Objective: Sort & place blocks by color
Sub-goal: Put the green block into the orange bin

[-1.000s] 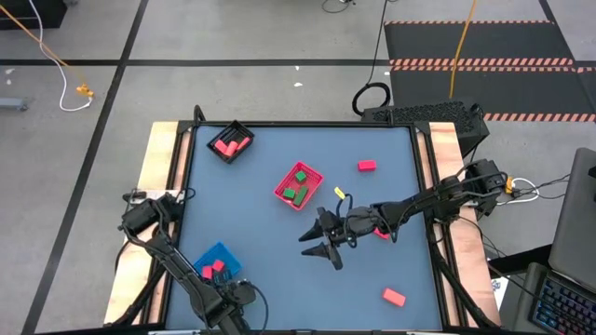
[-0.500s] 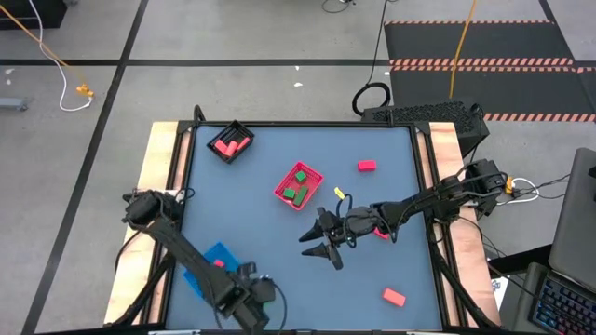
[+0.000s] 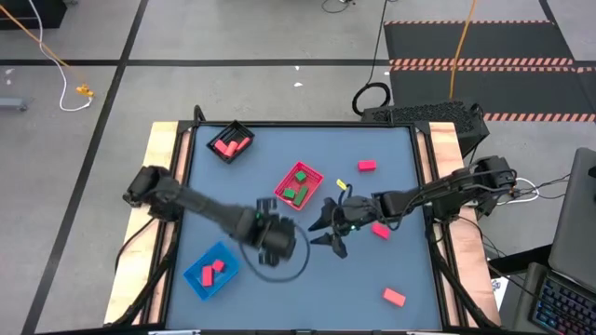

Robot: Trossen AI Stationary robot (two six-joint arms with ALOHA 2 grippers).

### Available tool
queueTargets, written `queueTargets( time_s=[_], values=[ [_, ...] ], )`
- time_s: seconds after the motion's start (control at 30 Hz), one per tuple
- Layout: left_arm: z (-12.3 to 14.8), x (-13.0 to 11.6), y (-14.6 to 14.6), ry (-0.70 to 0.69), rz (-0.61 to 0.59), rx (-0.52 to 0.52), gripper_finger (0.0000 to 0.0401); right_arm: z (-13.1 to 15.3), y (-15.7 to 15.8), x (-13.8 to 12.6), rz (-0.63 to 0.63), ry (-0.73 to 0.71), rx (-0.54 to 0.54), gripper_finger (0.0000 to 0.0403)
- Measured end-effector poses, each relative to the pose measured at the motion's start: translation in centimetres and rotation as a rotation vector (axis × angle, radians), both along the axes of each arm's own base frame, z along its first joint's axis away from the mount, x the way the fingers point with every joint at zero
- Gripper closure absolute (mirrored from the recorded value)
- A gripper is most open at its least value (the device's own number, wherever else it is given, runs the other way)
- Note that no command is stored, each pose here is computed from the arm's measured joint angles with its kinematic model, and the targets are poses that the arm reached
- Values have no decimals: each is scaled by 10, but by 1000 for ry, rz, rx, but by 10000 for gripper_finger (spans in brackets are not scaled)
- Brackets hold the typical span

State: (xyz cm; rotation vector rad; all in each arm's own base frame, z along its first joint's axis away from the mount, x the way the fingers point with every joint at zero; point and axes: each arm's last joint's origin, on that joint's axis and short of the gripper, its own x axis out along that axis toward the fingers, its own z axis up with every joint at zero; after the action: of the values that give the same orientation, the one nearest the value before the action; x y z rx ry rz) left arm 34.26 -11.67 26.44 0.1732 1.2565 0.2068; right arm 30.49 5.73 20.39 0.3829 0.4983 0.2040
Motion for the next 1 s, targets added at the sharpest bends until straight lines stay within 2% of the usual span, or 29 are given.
queueTargets(
  time_s=[0.2,0.33,0.5,0.67,0.87,0.93,1.0],
  values=[
    [3,13,66,66,-22,51,270,-1,-16,-11,-60,124,-37,206],
    [4,22,107,48,-45,14,270,-1,-24,-15,-112,155,-97,206],
    [4,29,150,-25,-77,-73,270,3,-33,-19,-120,161,-139,206],
    [-1,29,184,-85,-84,-139,270,9,-43,-26,-111,165,-200,206],
    [-21,20,211,-66,-2,-150,270,21,-58,-37,-136,160,-243,206],
    [-31,18,217,-75,15,-152,255,27,-63,-40,-149,138,-253,206],
    [-42,16,220,-89,19,-165,218,31,-67,-43,-159,124,-270,206]
  ],
)
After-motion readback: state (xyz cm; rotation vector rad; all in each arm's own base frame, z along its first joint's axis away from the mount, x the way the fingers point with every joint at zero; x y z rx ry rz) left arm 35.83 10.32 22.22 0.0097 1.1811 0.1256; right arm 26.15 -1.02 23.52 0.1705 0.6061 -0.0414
